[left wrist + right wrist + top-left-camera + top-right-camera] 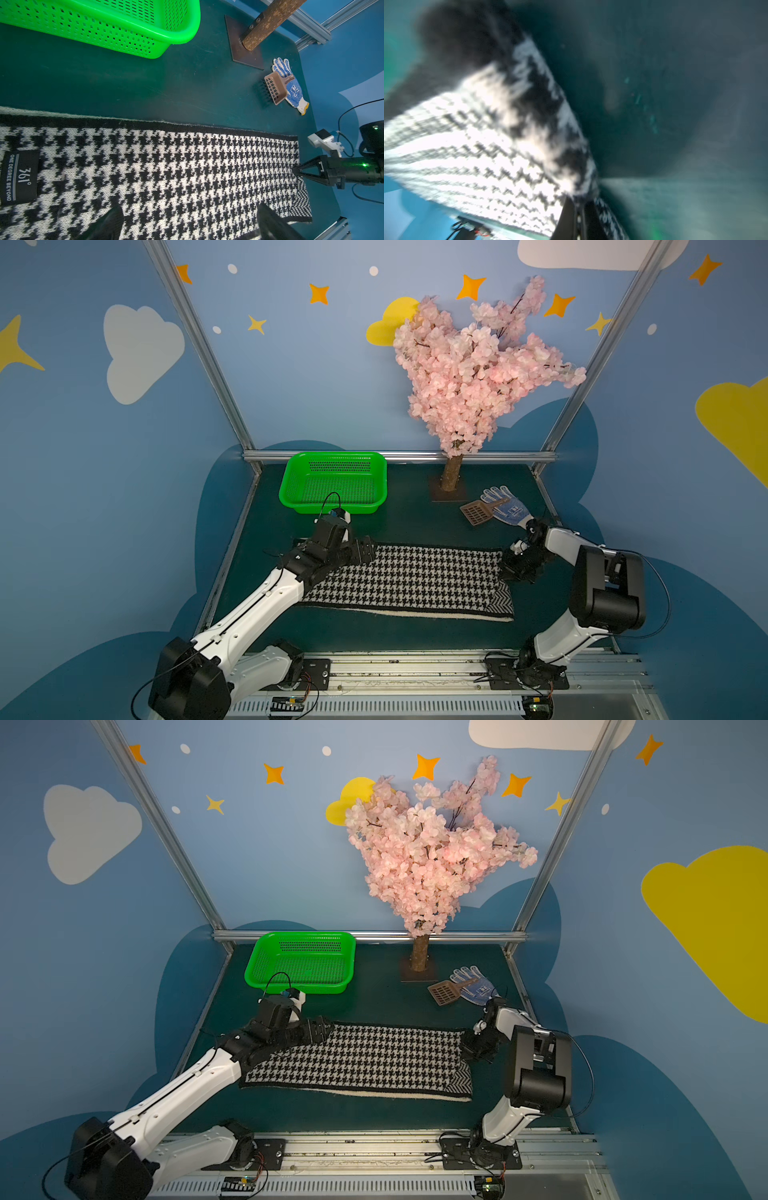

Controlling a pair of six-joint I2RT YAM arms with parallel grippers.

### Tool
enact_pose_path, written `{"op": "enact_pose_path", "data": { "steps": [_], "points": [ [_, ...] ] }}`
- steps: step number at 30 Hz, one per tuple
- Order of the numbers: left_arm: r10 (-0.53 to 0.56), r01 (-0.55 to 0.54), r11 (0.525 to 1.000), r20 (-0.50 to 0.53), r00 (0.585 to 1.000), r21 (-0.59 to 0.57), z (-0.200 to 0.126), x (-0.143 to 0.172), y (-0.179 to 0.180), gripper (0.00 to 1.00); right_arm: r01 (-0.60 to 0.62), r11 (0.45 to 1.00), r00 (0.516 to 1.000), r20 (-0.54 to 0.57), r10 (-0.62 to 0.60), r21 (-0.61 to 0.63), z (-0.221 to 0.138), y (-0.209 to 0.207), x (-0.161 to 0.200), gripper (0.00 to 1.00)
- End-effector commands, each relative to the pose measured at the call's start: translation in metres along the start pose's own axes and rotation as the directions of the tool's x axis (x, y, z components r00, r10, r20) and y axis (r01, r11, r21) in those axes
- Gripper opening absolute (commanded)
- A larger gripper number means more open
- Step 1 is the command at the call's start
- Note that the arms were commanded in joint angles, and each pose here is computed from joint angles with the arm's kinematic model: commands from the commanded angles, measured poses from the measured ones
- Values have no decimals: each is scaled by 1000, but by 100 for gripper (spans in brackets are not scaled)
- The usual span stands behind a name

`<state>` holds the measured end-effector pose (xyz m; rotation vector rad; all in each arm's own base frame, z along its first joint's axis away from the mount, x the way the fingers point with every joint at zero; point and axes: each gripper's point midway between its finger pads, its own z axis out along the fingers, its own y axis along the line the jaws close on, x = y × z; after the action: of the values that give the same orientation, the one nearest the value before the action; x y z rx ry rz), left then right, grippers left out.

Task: Roll up the scarf and place it into the basket
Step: Fold the scarf at the center of the board.

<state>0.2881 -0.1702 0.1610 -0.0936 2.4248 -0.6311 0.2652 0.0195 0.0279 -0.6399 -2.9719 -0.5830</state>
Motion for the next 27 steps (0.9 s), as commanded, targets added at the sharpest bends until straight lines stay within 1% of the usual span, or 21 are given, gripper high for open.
{"op": "enact_pose_path", "data": {
  "steps": [1,4,7,12,15,17,20,25,27],
  "points": [
    [15,-16,1000,-25,1000,-26,6,2,3,100,10,990,992,128,8,-139,-51,22,-17,0],
    [-2,2,1000,-25,1000,0,15,2,-4,100,30,980,971,237,18,-198,-100,30,-23,0],
    [20,-19,999,-15,1000,41,24,1,-21,100,76,970,944,329,4,-230,-143,43,-22,0],
    [62,-60,996,-47,997,59,42,5,-48,100,151,940,913,408,-14,-305,-189,70,-17,0],
    [53,-50,996,-45,998,70,51,8,-57,100,187,913,900,436,-11,-363,-205,89,-12,0],
    [26,-24,997,-32,999,74,55,8,-56,100,229,893,897,441,-39,-386,-209,107,-5,0],
    [2,-3,997,12,1000,73,53,5,-52,100,302,881,896,425,-132,-363,-203,138,10,0],
    [0,-2,999,44,999,37,35,0,-36,100,386,843,903,342,-261,-376,-169,198,37,0],
    [-4,4,1000,55,998,14,25,-2,-26,100,401,834,905,303,-298,-379,-154,218,48,0]
  ]
}}
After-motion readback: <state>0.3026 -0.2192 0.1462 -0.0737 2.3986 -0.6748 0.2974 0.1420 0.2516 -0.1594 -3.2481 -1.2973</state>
